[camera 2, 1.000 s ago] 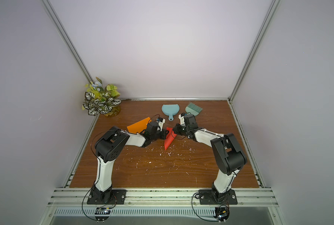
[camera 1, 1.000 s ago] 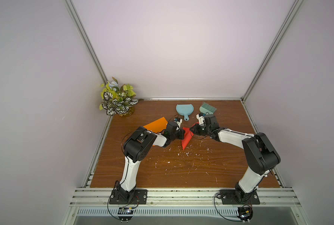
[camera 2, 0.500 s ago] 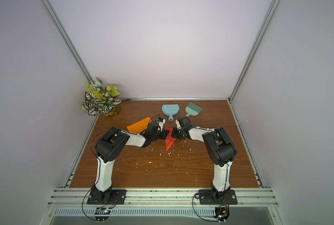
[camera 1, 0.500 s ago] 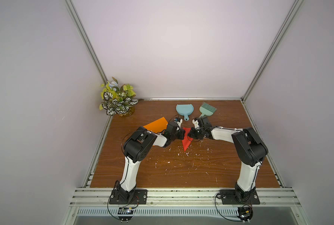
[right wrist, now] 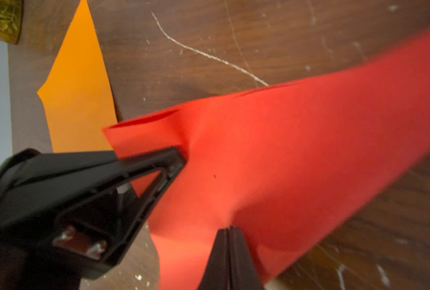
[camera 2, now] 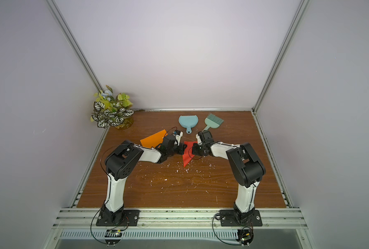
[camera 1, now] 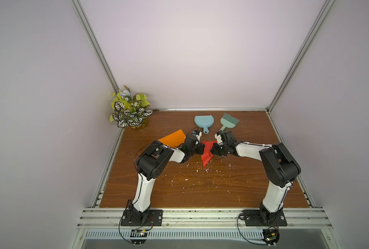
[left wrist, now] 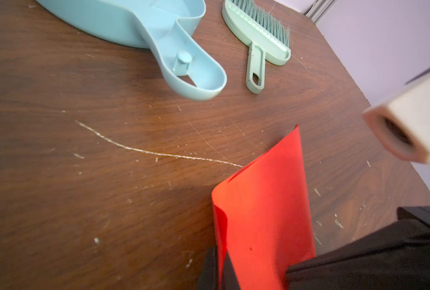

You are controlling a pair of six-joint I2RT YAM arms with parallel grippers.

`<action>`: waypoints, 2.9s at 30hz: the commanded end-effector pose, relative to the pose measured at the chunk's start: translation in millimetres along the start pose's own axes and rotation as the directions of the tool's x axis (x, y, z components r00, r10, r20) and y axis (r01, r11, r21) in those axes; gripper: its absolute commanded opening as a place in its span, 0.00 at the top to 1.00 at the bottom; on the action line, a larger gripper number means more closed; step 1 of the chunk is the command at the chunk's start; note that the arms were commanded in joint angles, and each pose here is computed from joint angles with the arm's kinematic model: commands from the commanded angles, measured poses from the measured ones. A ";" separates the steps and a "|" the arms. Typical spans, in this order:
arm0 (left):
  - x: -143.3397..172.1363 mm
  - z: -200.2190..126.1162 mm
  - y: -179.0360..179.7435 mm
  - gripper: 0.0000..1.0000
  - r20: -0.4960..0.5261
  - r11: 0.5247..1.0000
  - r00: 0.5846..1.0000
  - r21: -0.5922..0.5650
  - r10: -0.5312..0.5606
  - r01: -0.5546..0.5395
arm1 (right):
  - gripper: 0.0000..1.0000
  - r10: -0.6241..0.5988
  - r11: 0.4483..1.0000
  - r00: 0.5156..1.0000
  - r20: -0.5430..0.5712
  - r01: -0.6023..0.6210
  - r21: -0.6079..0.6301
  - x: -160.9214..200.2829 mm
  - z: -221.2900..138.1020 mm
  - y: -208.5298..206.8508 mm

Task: Fold the square paper diagonally
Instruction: Fold the paper at the center of the board.

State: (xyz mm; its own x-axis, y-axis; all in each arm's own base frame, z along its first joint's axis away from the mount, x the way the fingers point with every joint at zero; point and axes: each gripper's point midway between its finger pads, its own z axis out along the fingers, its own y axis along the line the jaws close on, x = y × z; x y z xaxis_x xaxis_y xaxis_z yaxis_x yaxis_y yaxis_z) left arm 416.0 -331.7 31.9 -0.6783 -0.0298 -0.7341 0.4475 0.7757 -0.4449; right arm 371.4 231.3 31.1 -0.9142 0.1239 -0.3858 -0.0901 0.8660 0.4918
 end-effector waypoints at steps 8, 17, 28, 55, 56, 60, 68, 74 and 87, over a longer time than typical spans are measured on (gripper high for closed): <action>-5.1 -19.5 0.5 0.99 0.033 0.999 0.999 -0.043 -0.016 0.018 | 0.92 -0.059 0.989 0.994 0.097 0.071 -0.132 -6.7 -53.4 7.7; -4.9 -24.1 -17.0 0.99 0.032 0.997 0.997 0.000 -0.073 0.073 | 0.93 -0.038 0.927 0.986 0.161 0.095 -0.362 -8.5 -55.9 38.1; 0.2 -19.0 -16.3 0.99 0.012 0.998 0.997 -0.005 -0.070 0.070 | 0.95 -0.030 0.966 0.993 0.110 0.057 -0.253 -2.1 -16.9 23.5; 4.2 -17.5 -14.6 0.99 -0.002 0.998 0.998 -0.010 -0.063 0.063 | 0.94 -0.021 0.997 0.990 0.140 0.032 -0.070 -48.1 5.4 -39.7; 3.7 -17.5 -14.7 0.99 -0.001 0.998 0.998 -0.011 -0.062 0.062 | 0.94 -0.016 0.998 0.989 0.144 0.025 -0.064 -50.4 5.0 -43.3; 4.2 -17.4 -15.1 0.99 -0.002 0.998 0.998 -0.009 -0.062 0.062 | 0.94 -0.001 0.998 0.988 0.154 0.010 -0.062 -58.0 5.0 -51.4; 4.4 -17.3 -14.0 0.99 -0.003 0.998 0.998 -0.010 -0.065 0.065 | 0.94 0.017 0.998 0.988 0.155 -0.007 -0.064 -72.6 11.4 -62.5; 5.2 -17.3 -12.6 0.99 -0.005 0.998 0.998 -0.017 -0.066 0.066 | 0.94 0.044 0.998 0.982 0.184 -0.035 -0.051 -90.7 8.7 -74.1; 5.4 -18.3 -11.6 0.99 -0.005 0.998 0.998 -0.019 -0.067 0.067 | 0.94 0.075 0.997 0.976 0.205 -0.068 -0.039 -110.6 13.1 -91.8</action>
State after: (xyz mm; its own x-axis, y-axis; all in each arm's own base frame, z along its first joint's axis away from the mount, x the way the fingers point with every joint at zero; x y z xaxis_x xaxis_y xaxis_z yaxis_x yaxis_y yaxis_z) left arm 394.7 -326.2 40.5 -0.7119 -0.0832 -0.6973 0.3847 0.7845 -0.4864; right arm 486.6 159.6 32.7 -0.8055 0.2731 -0.5260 -0.1018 0.8105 0.5767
